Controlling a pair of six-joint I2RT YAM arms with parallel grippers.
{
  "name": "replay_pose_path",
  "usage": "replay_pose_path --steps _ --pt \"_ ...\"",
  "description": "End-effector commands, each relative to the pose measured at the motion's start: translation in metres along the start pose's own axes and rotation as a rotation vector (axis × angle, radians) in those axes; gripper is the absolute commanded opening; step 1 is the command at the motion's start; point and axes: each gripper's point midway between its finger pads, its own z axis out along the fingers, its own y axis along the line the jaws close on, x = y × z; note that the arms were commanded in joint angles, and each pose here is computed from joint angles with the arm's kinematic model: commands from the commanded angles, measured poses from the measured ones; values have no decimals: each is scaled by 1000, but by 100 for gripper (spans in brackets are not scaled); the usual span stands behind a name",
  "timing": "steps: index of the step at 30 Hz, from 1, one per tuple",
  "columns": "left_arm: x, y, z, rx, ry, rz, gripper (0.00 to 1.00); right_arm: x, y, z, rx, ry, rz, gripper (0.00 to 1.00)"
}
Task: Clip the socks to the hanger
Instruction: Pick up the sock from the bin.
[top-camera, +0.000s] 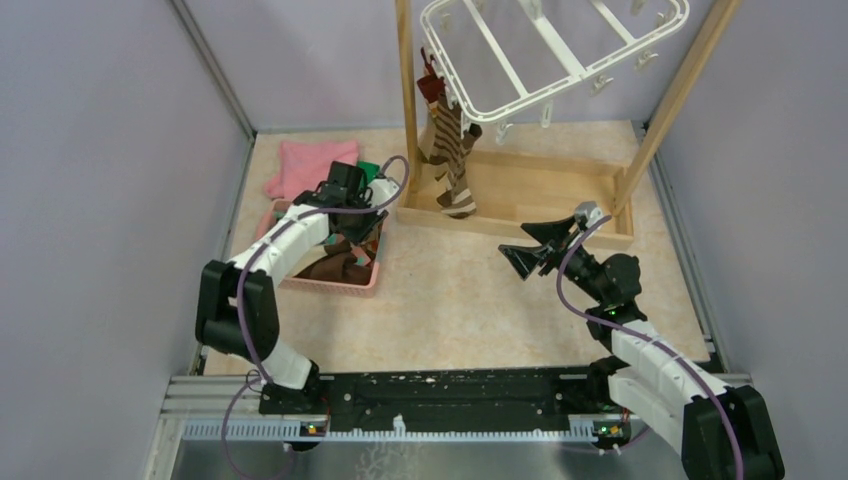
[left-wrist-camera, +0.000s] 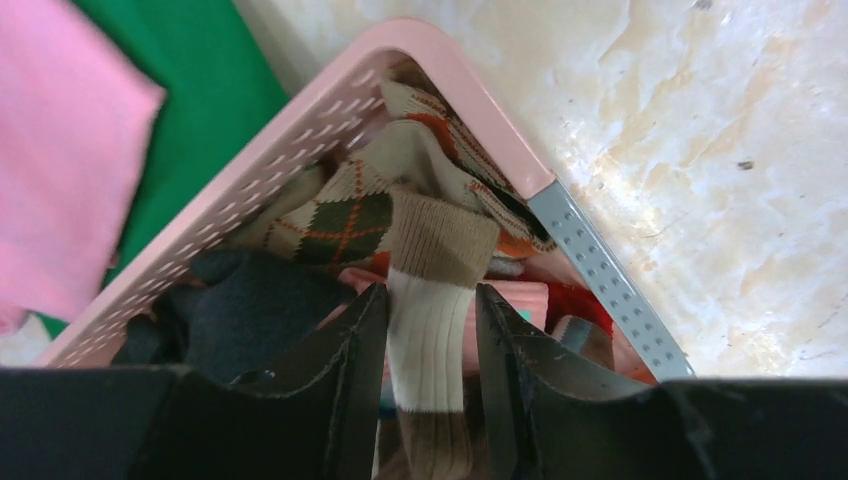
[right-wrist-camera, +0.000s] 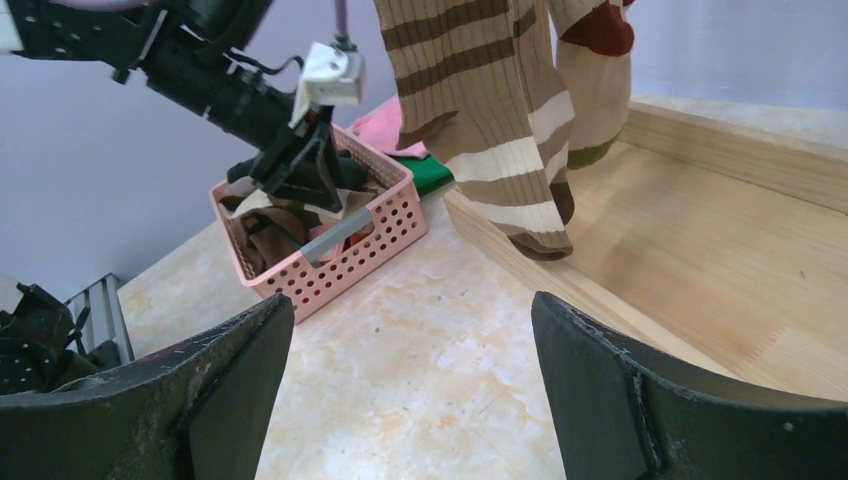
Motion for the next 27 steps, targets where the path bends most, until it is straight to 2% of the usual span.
replay_pose_path --steps 1,6,9,10,15,19,23,27 --pt "4 0 15 30 66 30 45 -5 8 1 -39 -20 -16 88" --pt "7 2 18 6 89 7 44 -4 8 1 -38 -18 -16 88" --pt "-11 5 4 -10 21 -39 21 -4 8 1 -39 -18 -16 88" --pt "-19 6 -3 -15 -10 -53 17 -5 8 1 -41 -18 -17 88" --pt "-34 11 -33 -77 -118 -102 19 -5 9 1 -44 -17 -14 88" --pt "-27 10 -42 -106 -132 -125 0 -4 10 2 -48 -14 -8 88" --pt "-29 13 -56 -154 -182 -178 0 -4 11 3 -57 -12 -5 88" --pt "-53 37 -106 -308 -358 -236 0 -6 15 3 -77 -6 -3 88"
